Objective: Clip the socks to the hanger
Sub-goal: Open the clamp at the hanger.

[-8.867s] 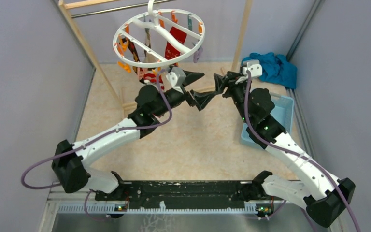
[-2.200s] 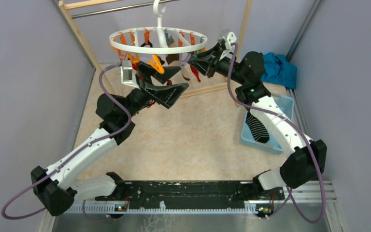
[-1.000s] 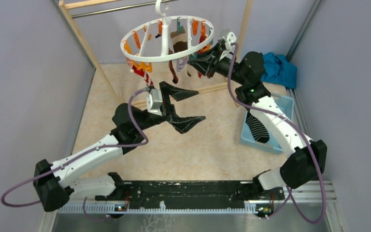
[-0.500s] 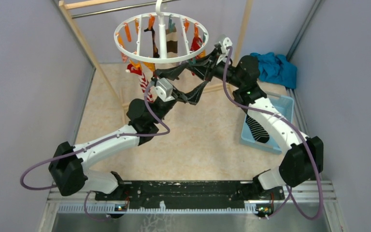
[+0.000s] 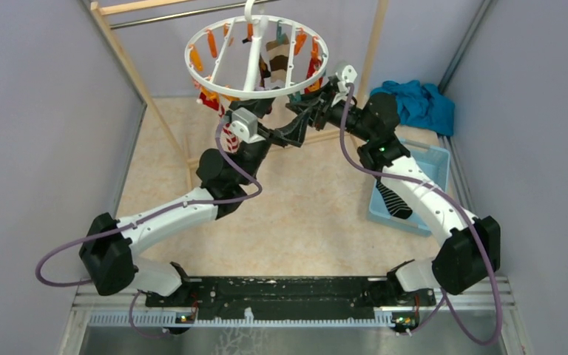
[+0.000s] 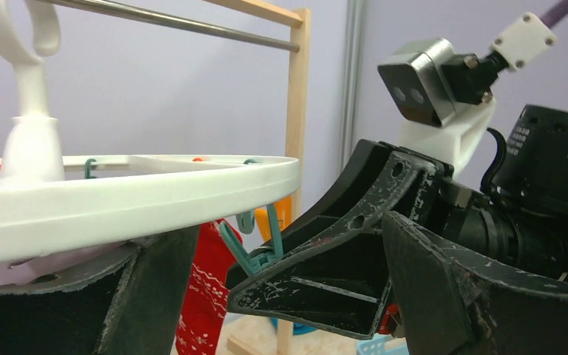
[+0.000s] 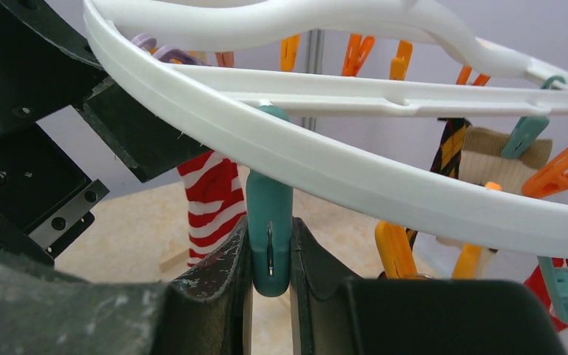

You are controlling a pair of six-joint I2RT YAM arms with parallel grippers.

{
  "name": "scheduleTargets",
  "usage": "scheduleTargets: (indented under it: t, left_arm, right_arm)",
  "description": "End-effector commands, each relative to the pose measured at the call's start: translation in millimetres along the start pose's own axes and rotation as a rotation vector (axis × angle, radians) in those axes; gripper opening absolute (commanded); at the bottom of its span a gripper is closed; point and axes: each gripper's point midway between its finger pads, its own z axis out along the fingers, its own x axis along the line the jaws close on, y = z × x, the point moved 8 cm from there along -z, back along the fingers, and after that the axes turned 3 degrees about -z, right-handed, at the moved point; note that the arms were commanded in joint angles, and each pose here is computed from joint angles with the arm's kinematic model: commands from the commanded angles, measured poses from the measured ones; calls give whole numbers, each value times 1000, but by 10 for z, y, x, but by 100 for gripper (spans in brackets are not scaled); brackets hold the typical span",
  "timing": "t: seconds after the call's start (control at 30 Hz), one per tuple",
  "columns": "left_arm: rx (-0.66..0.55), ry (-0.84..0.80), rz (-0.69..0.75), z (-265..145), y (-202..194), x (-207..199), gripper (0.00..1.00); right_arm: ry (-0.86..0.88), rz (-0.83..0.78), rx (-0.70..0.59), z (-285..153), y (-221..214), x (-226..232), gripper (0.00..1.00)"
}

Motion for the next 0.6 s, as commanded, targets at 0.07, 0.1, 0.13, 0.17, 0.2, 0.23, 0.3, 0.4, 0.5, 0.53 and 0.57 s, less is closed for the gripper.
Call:
scheduleTargets:
  t: [0.07,0.1,0.13,0.17,0.2,0.23,0.3,0.4,0.5,0.53,0.57]
  left_arm:
    - [-52,103,-167,68,334,51,98]
    - [-49,116,-197,72,341,58,98]
    - [-45,124,-225,84,351,63,97]
    - [-34,125,-250,99,350,65,97]
    - [-26,126,-270,118,351,70,96]
    - [-14,126,-287,136,337,69,95]
    - [7,128,-313,178,319,60,93]
    - [37,124,-351,224,280,41,91]
    - [56,113,-391,262,283,17,88]
    - [71,111,-405,274,272,5,87]
    - [83,111,-413,282,273,-4,85]
  right_arm:
    - [27,-125,-108,-93,362,118,0]
    - [27,-128,-111,-100,375,124,0]
    - [29,-131,-113,-107,383,130,0]
    - [31,-132,-114,-115,389,138,0]
    - [33,-133,-115,-120,394,143,0]
    - [35,-135,-116,-127,399,150,0]
    - [39,-139,-118,-138,413,162,0]
    - [41,-144,-120,-141,433,170,0]
    - [43,-147,-120,-141,444,171,0]
    - [43,-148,-119,-141,444,171,0]
    - [41,-150,-119,-141,446,168,0]
